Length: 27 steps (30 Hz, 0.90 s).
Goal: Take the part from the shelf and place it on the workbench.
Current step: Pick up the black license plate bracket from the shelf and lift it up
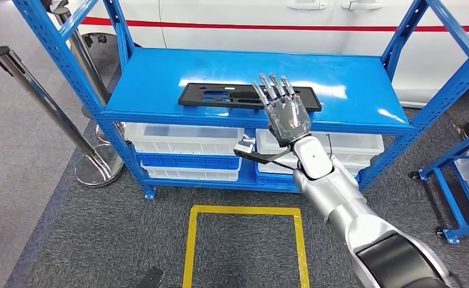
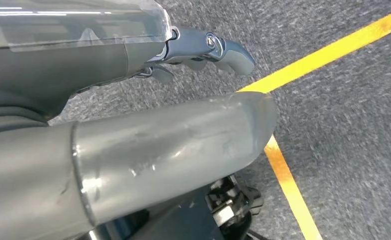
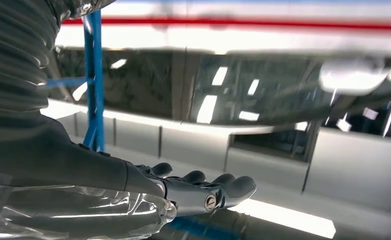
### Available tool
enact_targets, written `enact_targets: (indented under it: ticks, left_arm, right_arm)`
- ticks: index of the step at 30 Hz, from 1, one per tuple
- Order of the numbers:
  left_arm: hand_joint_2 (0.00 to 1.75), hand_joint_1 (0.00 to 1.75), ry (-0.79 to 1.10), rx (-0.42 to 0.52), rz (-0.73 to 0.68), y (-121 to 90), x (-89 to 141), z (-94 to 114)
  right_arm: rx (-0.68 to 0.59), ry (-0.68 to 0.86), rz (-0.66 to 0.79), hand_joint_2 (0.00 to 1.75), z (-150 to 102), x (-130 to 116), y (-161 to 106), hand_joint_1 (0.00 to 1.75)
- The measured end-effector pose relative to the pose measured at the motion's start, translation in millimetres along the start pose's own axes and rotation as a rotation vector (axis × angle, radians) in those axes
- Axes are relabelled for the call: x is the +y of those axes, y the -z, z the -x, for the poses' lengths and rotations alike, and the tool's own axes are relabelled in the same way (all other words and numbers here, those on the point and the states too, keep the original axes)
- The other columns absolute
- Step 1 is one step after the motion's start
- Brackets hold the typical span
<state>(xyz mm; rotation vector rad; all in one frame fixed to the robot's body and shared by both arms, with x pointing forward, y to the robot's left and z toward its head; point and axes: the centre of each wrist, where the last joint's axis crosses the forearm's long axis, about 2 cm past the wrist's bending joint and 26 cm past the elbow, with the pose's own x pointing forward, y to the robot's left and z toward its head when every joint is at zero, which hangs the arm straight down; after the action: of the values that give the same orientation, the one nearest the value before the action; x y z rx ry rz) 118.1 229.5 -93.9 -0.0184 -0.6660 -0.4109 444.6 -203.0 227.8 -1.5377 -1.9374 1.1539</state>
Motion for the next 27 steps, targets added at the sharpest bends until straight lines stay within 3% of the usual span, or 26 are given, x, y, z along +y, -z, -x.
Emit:
enact_targets:
  ticks: [17,27]
  left_arm:
    - [0.0,0.0,-0.011,-0.034,-0.009,4.4,5.0,-10.1]
    - [0.0,0.0,0.001,-0.045,-0.008,5.9,7.5,-13.3]
  right_arm:
    - [0.001,0.121,-0.165,1.75,-31.4,31.7,-38.2,0.0]
    - [0.01,0.137,-0.168,1.75,-35.7,33.8,-41.8,0.0]
